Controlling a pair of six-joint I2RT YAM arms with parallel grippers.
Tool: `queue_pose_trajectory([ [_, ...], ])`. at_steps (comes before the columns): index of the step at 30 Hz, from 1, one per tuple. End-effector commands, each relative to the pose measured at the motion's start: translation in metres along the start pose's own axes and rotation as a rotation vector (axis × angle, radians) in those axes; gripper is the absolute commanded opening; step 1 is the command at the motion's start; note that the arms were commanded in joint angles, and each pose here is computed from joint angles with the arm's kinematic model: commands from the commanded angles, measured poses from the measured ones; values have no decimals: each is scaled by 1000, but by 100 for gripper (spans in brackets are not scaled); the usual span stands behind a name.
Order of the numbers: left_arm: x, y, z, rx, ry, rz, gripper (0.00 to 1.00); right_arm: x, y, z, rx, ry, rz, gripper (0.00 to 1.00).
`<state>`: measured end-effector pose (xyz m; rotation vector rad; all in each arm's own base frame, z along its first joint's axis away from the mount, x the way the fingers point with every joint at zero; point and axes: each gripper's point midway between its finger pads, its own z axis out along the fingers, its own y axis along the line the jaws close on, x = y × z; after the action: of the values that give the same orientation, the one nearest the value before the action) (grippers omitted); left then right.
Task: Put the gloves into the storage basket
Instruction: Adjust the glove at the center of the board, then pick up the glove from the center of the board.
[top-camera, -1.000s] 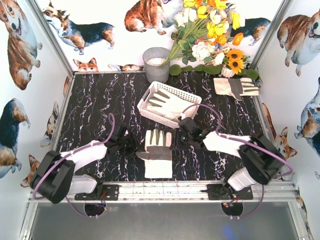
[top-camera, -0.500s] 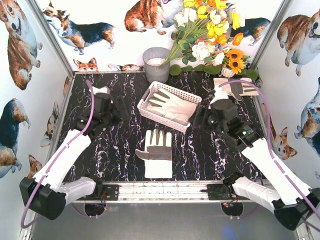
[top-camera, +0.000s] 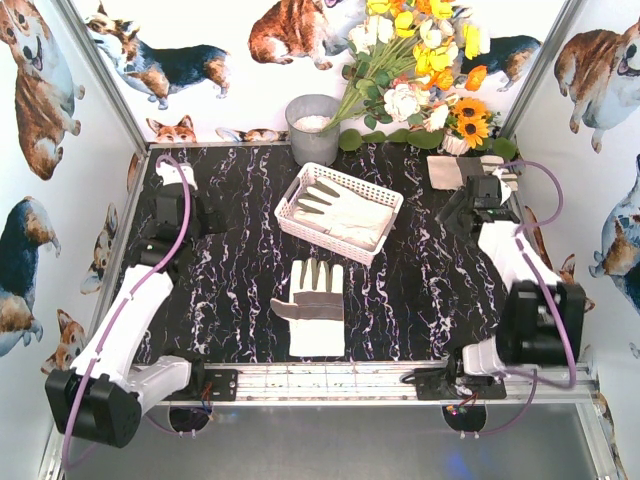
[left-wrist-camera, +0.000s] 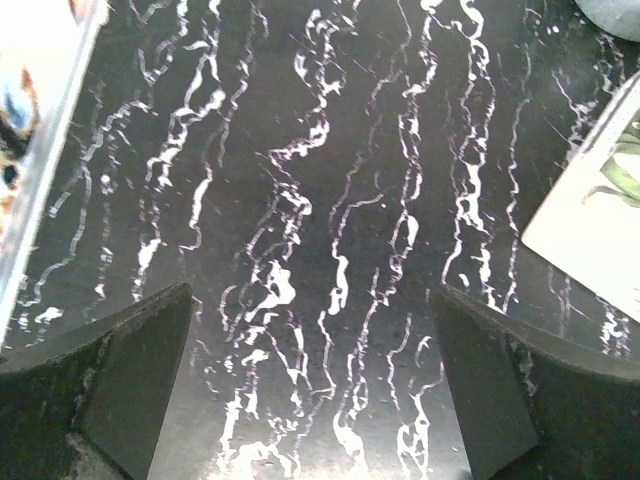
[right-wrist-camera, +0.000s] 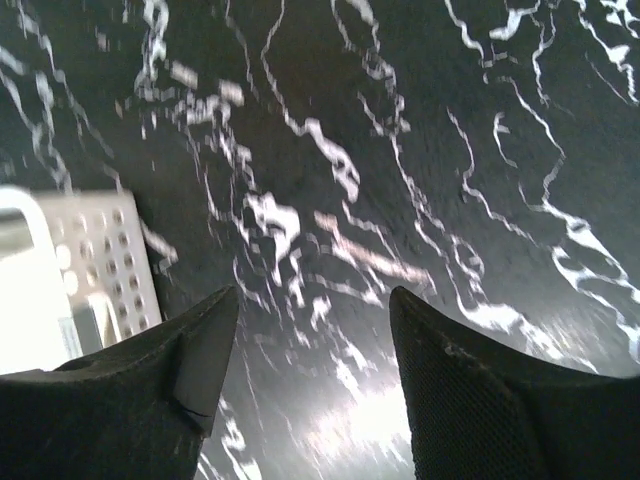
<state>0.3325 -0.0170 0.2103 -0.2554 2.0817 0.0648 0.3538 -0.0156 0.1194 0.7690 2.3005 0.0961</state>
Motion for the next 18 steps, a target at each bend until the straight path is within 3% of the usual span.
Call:
queue_pose_trajectory([
  [1,-24,19,-7,-68,-106,49,98,-68,20,32,-59,-207,226,66],
  [9,-19,5,-8,7,-87,20,98,-111,9,105,-132,-194,505,68],
  [14,-20,6,-7,7,-93,-5,98,-136,-2,120,-148,-267,568,67],
  [18,-16,5,-1,4,-82,4,98,-147,-8,133,-146,-287,608,61],
])
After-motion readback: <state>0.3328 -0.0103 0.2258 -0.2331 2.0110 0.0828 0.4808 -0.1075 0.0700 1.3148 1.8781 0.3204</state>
